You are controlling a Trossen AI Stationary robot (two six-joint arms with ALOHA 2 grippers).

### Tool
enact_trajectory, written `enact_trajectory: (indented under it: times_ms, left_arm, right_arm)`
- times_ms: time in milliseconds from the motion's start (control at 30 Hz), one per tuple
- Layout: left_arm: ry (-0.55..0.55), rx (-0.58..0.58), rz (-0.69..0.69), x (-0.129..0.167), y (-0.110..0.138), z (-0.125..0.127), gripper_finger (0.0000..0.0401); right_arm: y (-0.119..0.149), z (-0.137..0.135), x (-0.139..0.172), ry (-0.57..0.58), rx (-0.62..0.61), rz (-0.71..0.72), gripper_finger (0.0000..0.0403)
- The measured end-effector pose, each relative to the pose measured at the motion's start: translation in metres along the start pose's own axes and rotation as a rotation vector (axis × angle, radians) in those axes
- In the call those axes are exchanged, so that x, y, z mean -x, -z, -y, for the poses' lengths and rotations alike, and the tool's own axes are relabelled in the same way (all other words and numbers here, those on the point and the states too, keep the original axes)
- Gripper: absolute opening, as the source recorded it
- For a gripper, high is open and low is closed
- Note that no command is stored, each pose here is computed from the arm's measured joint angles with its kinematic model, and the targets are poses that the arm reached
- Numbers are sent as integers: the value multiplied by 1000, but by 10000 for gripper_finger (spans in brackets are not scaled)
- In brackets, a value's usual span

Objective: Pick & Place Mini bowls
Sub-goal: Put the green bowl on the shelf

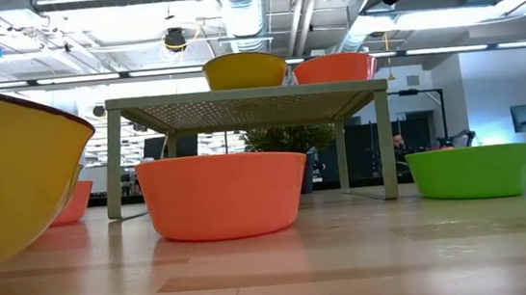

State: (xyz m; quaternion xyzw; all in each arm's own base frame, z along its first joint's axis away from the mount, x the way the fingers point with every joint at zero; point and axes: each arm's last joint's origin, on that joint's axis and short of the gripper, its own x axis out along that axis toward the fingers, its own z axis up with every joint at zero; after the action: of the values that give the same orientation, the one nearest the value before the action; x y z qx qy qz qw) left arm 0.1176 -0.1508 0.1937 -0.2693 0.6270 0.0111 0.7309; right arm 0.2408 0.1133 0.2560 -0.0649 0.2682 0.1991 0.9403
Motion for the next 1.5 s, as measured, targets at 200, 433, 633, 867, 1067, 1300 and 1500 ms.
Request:
enact_trajectory:
  times_ms: [200,433,633,867,1067,1300,1500]
  left_arm:
    - [-63,-107,-43,-15,1,-2,125]
    - [-62,-130,-68,-33,-1,4,132]
    - [-59,-128,-104,-38,0,6,121]
    - [30,-65,-96,-20,0,7,118]
    - [81,-30,-28,-8,-1,8,118]
    - [103,-33,-75,-28,-3,18,117]
    - [15,-55,-155,-51,-1,16,117]
  right_arm:
    - [0,6,0,19,-13,3,108]
    - [0,11,0,35,-24,6,108]
    - [0,14,0,45,-30,6,108]
    - [0,14,0,46,-31,6,108]
    - [0,14,0,46,-30,5,108]
    - [0,14,0,46,-30,3,108]
    - [0,14,0,46,-30,2,108]
